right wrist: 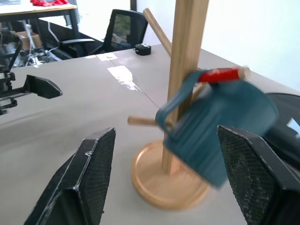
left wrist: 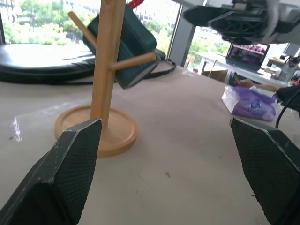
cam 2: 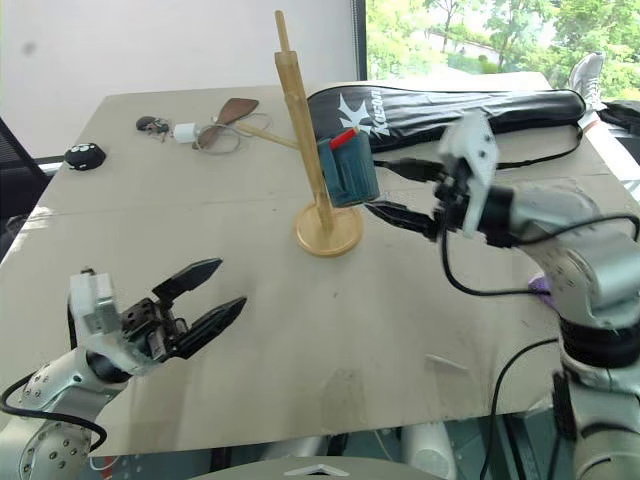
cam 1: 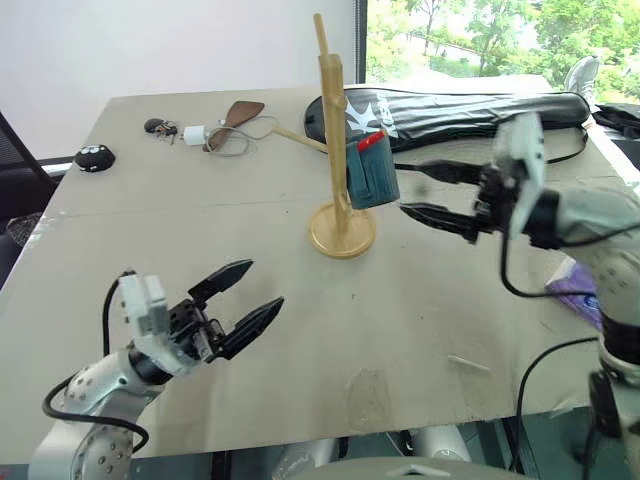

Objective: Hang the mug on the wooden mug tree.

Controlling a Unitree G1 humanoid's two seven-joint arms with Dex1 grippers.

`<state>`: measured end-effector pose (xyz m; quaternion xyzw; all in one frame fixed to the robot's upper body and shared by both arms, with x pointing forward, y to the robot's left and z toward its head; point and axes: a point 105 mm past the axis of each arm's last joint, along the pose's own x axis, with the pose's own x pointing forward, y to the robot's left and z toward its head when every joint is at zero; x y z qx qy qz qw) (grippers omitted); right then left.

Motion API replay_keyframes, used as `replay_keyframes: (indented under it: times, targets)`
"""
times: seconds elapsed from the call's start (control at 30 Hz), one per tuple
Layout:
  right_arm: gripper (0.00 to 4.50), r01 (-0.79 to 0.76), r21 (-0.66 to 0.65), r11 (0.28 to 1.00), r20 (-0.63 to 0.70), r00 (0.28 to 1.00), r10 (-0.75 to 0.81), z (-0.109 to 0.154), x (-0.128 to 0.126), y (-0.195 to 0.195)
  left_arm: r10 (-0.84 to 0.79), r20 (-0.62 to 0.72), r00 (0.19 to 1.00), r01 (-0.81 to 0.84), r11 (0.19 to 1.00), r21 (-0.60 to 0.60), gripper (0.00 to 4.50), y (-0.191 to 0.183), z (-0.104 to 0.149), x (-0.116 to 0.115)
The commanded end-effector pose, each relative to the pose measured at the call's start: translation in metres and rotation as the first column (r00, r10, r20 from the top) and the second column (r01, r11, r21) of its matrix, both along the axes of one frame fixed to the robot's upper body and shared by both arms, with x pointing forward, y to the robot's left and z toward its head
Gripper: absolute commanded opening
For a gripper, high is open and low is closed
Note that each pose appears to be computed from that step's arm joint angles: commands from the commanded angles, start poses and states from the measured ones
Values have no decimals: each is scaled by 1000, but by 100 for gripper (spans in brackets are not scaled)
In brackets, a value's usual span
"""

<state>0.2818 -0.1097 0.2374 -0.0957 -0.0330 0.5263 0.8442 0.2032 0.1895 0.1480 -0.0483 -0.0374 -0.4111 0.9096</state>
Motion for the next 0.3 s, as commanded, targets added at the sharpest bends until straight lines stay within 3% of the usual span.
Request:
replay_keyframes:
  times: [0.03, 0.17, 0.3]
  targets:
    - [344, 80, -3, 997, 31, 996, -80, -9, -16, -27, 20, -45, 999, -17, 997, 75, 450, 3, -10, -4]
    - [344, 170, -102, 980, -54, 983, -176, -61, -40, -66, 60, -86, 995, -51, 993, 106, 450, 16, -20, -6]
    - [344, 246, -133, 960, -92, 961, -259, -89, -54, -87, 78, -114, 990, -62, 989, 136, 450, 21, -28, -9]
